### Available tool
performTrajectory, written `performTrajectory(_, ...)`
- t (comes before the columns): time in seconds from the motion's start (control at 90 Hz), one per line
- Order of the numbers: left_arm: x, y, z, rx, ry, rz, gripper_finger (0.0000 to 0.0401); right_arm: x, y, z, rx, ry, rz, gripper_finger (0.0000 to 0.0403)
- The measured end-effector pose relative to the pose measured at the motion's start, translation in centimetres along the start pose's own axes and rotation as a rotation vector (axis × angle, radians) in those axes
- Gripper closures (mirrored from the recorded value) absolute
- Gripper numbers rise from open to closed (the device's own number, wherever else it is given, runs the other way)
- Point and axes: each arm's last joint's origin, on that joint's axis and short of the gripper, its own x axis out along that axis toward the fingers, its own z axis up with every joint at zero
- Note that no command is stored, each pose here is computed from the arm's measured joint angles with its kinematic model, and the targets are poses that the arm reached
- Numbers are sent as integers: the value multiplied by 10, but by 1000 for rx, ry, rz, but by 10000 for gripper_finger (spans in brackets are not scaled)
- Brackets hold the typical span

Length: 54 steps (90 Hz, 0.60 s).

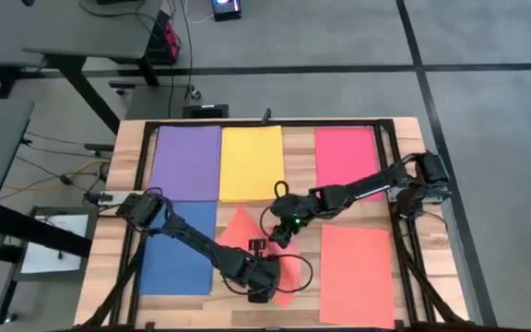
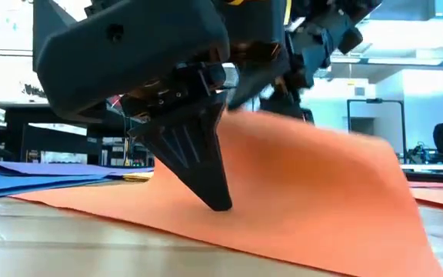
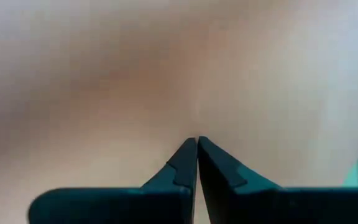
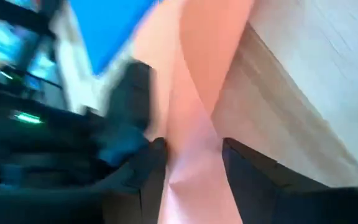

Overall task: Organize paper
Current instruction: Stack the orange paper on top of the orange paper

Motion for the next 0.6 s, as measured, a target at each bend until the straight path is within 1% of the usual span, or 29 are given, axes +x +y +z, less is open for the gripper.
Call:
performTrajectory(0.089,0,0,0,-13,-2,1,401,9,-6,-2,-76,17,-21,216)
performTrajectory(0.211,0,-1,0,-12,-7,5,401,17,-13,2,-217,2,-19,185)
performTrajectory(0.267,0,-1,0,-15,-9,8,401,16,-17,6,-246,-10,-24,176)
performTrajectory(0.344,0,-1,0,-34,-11,10,401,13,-23,18,-239,-43,-3,169)
performTrajectory(0.456,-1,-1,0,-55,-11,11,401,8,-34,28,-175,-17,40,171)
performTrajectory(0.522,-1,-1,0,-58,-11,11,401,8,-37,29,-133,-1,43,176)
performTrajectory(0.6,-1,-1,0,-52,-11,11,401,8,-35,26,-129,19,43,185)
